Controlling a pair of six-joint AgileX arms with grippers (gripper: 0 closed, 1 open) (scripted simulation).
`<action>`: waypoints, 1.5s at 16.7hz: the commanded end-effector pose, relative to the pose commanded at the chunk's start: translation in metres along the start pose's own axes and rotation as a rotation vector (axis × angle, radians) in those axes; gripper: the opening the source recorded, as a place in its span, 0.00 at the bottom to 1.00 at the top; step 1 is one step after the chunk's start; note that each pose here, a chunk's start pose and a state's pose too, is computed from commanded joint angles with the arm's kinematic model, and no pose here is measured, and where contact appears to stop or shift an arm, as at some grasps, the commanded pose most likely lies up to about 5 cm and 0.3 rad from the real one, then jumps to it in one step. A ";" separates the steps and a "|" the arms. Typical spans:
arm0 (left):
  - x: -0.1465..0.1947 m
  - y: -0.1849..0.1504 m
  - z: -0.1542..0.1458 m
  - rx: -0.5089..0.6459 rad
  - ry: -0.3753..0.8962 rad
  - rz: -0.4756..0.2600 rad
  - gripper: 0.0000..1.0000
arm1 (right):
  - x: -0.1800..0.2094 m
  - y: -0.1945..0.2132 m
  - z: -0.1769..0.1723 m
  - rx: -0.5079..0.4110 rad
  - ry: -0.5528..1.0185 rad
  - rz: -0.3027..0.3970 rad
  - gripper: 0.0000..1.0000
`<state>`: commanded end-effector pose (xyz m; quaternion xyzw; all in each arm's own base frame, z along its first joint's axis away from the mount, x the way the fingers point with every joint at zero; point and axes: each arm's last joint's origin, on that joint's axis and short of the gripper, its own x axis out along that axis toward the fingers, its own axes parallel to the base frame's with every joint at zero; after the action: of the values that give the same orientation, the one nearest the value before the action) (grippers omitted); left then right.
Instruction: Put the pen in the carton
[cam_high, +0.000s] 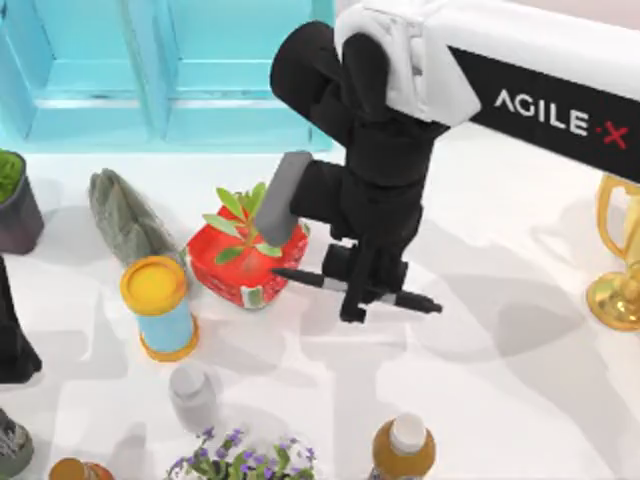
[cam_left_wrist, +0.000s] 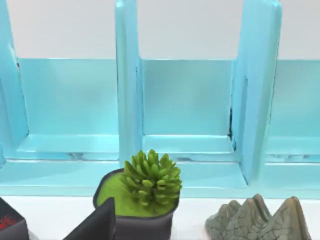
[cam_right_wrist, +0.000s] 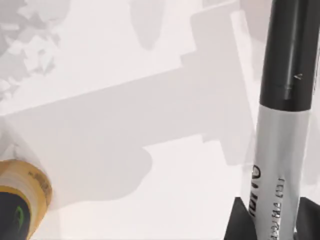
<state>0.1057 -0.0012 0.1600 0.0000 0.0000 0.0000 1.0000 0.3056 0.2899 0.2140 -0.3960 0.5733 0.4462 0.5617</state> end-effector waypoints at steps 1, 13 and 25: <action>0.000 0.000 0.000 0.000 0.000 0.000 1.00 | -0.004 -0.001 -0.002 0.015 -0.009 -0.007 0.00; 0.000 0.000 0.000 0.000 0.000 0.000 1.00 | -0.149 -0.106 -0.179 1.366 -0.271 -0.249 0.00; 0.000 0.000 0.000 0.000 0.000 0.000 1.00 | -0.077 -0.178 -0.415 2.762 0.066 -0.212 0.00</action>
<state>0.1057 -0.0012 0.1600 0.0000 0.0000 0.0000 1.0000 0.3595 -0.1624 0.2669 0.4237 0.5260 -0.5311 0.5116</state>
